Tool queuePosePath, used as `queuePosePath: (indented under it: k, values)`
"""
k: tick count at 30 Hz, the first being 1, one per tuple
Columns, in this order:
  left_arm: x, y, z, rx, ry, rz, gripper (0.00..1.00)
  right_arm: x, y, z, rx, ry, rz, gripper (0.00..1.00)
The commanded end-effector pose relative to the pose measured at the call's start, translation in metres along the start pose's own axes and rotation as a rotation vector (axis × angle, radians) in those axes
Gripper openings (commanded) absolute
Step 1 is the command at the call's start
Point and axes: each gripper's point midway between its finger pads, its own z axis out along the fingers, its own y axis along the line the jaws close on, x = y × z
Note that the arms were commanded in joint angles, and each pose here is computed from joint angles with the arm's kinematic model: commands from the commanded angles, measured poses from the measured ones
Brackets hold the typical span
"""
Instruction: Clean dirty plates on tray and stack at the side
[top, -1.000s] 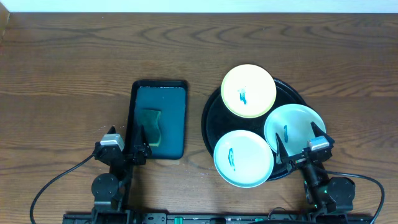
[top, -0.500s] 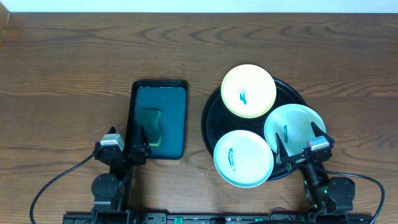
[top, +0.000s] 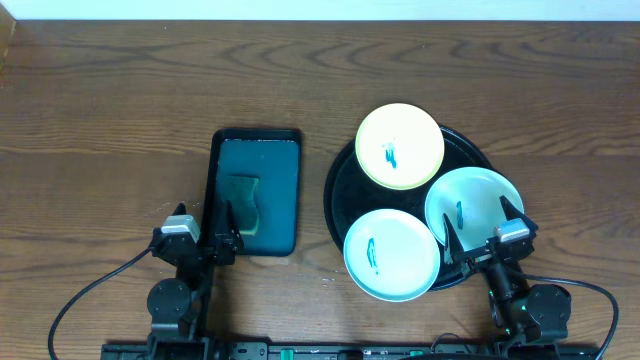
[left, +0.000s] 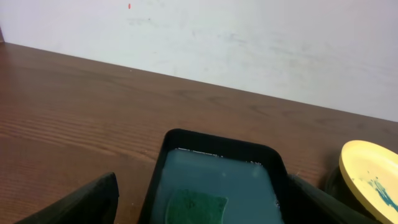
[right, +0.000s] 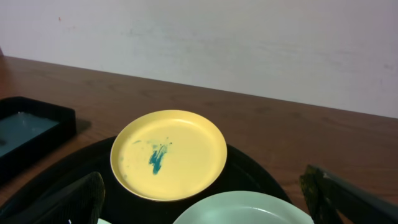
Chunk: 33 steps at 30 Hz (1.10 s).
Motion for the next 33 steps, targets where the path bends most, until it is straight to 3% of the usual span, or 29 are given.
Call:
queuePosePath:
  k: [1,25,33]
  values:
    - [0.014,0.007,0.0,-0.029,0.05,0.01,0.84,0.001,-0.002,0.0,0.007,0.001,-0.008,0.99]
    - [0.005,0.004,0.001,-0.017,0.012,0.009,0.84,-0.001,-0.002,0.0,0.009,-0.006,-0.01,0.99]
    - [0.019,0.001,0.002,0.006,0.076,0.004,0.84,-0.015,0.0,-0.001,-0.006,-0.064,-0.021,0.99]
